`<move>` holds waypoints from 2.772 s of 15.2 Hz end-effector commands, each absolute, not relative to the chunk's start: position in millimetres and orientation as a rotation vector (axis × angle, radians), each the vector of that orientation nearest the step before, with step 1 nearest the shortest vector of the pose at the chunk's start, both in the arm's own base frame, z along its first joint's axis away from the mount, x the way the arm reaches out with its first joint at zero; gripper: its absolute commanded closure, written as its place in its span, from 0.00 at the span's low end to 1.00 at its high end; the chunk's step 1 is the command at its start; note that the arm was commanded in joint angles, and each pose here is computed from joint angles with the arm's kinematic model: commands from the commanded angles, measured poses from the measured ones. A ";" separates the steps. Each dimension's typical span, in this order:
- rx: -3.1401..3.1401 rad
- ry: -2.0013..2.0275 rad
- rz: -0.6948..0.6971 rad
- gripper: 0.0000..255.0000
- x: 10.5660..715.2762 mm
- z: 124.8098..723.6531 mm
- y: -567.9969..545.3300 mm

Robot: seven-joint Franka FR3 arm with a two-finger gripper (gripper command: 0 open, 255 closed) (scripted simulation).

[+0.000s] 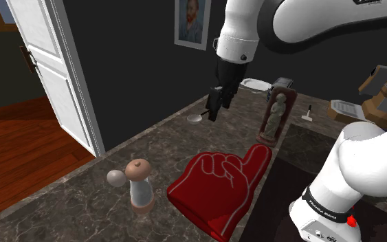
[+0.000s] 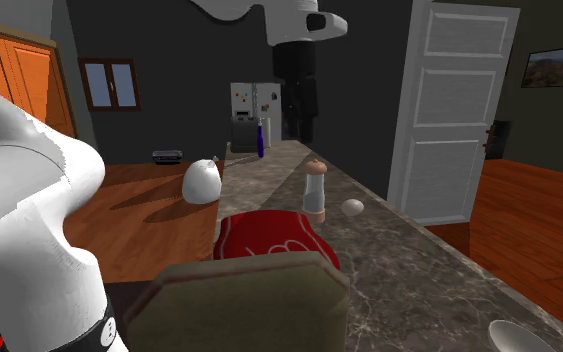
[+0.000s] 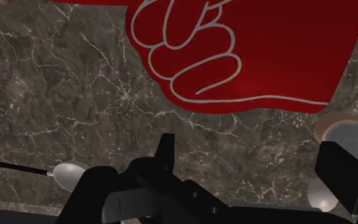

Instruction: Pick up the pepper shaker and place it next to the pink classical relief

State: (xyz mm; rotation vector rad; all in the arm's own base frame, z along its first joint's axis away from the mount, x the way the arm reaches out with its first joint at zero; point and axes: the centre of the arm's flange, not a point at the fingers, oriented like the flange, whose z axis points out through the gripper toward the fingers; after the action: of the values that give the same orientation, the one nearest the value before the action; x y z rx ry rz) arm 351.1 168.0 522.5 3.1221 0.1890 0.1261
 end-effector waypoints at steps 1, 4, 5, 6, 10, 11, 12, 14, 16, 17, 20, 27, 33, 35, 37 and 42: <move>3.125 0.180 0.139 0.00 355.3 511.3 192.7; 3.127 0.169 0.158 0.00 362.9 497.4 228.2; 3.127 0.165 0.164 0.00 365.5 492.8 240.1; 3.128 0.161 0.170 0.00 368.1 488.2 251.9; 3.130 0.145 0.195 0.00 379.2 470.1 299.3; 3.130 0.141 0.202 0.00 382.1 465.6 311.2; 3.131 0.137 0.208 0.00 385.0 461.2 323.0; 3.132 0.130 0.221 0.00 391.0 452.3 346.7; 3.133 0.122 0.233 0.00 397.2 443.6 370.3; 3.133 0.118 0.239 0.00 400.3 439.3 382.1; 3.134 0.112 0.249 0.00 406.1 427.5 400.4; 3.134 0.112 0.249 0.00 411.6 393.2 400.8; 3.134 0.112 0.249 0.00 411.6 393.2 400.8; 3.134 0.112 0.249 1.00 411.6 393.2 400.7; 3.134 0.112 0.249 1.00 411.6 393.3 400.8; 3.133 0.112 0.249 1.00 411.6 393.1 400.7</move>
State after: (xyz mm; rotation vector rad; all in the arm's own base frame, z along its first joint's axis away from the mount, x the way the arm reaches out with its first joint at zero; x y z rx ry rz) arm 411.6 400.8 393.4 3.1338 0.1119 0.2499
